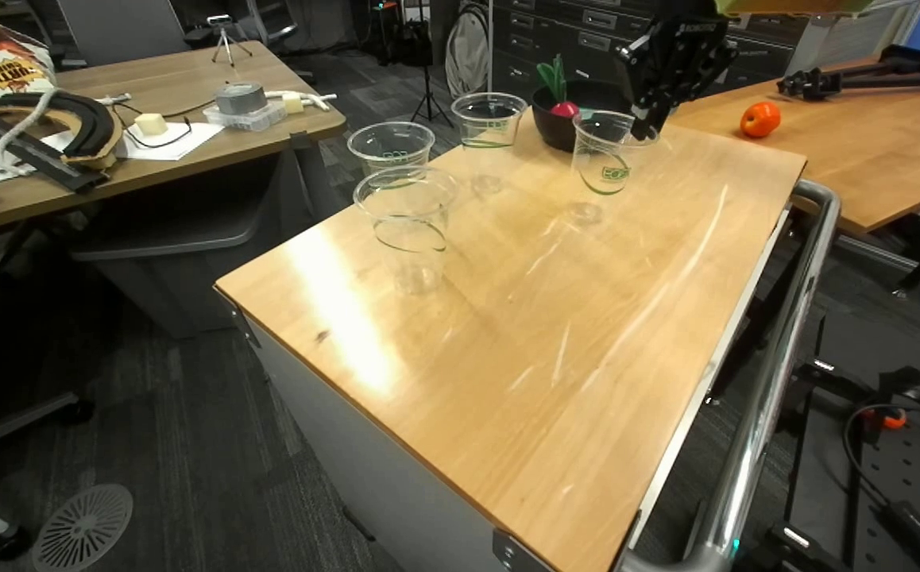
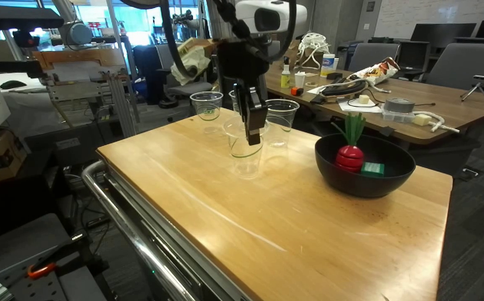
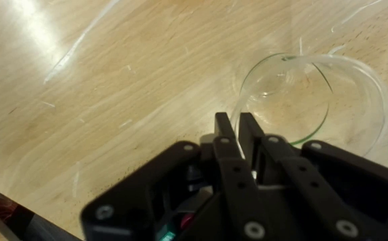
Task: Stack the cups then take the objects in the bowl and put them on the table
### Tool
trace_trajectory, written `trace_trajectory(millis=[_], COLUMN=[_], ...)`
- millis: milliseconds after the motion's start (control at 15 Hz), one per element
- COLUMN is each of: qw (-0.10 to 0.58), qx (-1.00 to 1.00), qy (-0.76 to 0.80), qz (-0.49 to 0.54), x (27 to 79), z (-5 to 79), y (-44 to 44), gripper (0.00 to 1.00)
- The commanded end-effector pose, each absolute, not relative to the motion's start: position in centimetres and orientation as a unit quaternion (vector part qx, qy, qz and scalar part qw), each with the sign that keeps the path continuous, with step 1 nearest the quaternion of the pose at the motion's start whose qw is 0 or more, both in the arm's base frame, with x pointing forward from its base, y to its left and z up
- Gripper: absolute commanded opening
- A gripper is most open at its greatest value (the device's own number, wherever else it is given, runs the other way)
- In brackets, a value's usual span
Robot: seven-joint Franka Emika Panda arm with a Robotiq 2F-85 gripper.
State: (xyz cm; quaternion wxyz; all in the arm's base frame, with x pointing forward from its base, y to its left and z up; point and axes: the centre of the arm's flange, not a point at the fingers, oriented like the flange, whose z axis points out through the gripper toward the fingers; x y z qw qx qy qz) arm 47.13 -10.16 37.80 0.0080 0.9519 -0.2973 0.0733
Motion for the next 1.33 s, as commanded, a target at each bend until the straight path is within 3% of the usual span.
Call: trace_trajectory(millis=[0,200,533,1267], qw=[0.014,0.029,-0.017,-0.032], qx=[0.963,0.979,0.984,0.985], qy=[-0.255,-0.184,-0.118,-0.147], qz=[0.085,0.088,0.131,0.09], x=[46.4,44.9,44.7,59.9], z=[42.8,48.9,56.9,58.5], y=[-8.2,-5.5,-2.1,-2.7], gripper=[0.0,0.02,0.02,0.02])
